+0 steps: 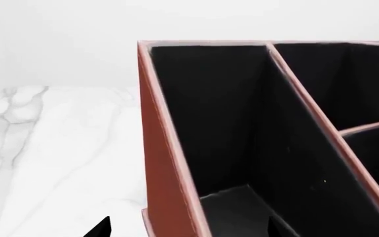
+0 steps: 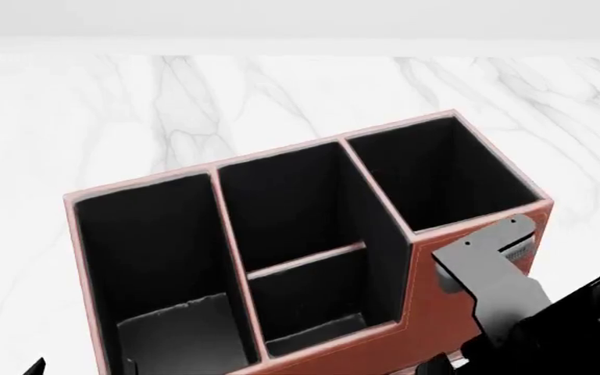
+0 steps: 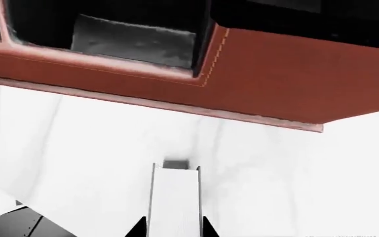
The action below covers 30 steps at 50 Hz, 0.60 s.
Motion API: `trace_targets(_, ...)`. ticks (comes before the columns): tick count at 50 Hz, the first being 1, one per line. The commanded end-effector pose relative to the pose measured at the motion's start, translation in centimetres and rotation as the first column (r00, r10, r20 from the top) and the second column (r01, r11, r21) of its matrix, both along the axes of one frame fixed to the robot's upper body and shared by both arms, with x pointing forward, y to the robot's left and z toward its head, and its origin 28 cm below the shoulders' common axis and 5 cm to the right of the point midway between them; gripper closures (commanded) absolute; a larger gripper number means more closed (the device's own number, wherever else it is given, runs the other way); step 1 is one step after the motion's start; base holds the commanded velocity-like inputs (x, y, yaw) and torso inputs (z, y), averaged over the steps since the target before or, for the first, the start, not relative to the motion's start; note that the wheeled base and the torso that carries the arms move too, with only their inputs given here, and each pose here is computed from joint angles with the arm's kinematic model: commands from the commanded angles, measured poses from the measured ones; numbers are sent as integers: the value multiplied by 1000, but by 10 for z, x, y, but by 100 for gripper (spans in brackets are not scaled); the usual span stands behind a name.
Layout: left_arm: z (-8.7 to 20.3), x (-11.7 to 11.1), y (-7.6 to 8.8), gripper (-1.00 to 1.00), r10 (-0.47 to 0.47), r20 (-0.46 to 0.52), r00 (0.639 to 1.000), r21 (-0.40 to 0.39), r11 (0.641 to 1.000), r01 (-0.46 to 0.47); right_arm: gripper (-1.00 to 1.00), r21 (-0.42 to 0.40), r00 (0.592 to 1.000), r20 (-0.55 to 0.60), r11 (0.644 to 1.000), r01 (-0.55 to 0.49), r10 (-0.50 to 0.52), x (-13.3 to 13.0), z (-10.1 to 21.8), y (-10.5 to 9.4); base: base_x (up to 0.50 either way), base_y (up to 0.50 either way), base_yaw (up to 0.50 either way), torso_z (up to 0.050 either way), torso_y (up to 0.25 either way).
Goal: Pick up the book and place it in the left compartment of the caddy.
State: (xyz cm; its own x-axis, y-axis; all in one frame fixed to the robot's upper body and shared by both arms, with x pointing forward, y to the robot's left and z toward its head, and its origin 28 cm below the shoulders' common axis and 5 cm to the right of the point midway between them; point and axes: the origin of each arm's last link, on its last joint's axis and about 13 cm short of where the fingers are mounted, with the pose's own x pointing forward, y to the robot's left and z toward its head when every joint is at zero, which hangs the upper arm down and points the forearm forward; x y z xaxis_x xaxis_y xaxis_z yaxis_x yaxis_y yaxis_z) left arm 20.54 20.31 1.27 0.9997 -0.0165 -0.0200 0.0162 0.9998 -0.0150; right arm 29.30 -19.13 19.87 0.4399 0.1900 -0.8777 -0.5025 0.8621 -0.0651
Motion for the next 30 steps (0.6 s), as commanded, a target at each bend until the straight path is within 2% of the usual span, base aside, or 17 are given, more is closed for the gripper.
trace_targets(1,0,0,0,-100,-1,-1,1000,0,1000,1,100,124,999,-53,992,14,-8,-6,8,11,0,0,0,0,0)
trace_targets(4,0,0,0,-100,-1,-3,1000,-2,1000,1,100,128,999,-2,991,38,-38,-8,42,14,0,0,0,0,0)
trace_targets(8,0,0,0,-100,0,-5,1000,-3,1000,0,100,103,997,26,993,64,-67,-12,72,17,0,0,0,0,0)
trace_targets(16,1,1,0,-100,-2,-10,1000,-6,1000,2,100,86,986,155,995,49,-62,-16,142,29,0,0,0,0,0)
trace_targets(20,1,2,0,-100,-3,-11,1000,-6,1000,3,100,96,977,201,994,48,-67,-12,165,33,0,0,0,0,0)
trace_targets(30,1,2,0,-100,-4,-11,1000,-6,1000,4,100,98,968,246,995,25,-48,-1,192,43,0,0,0,0,0)
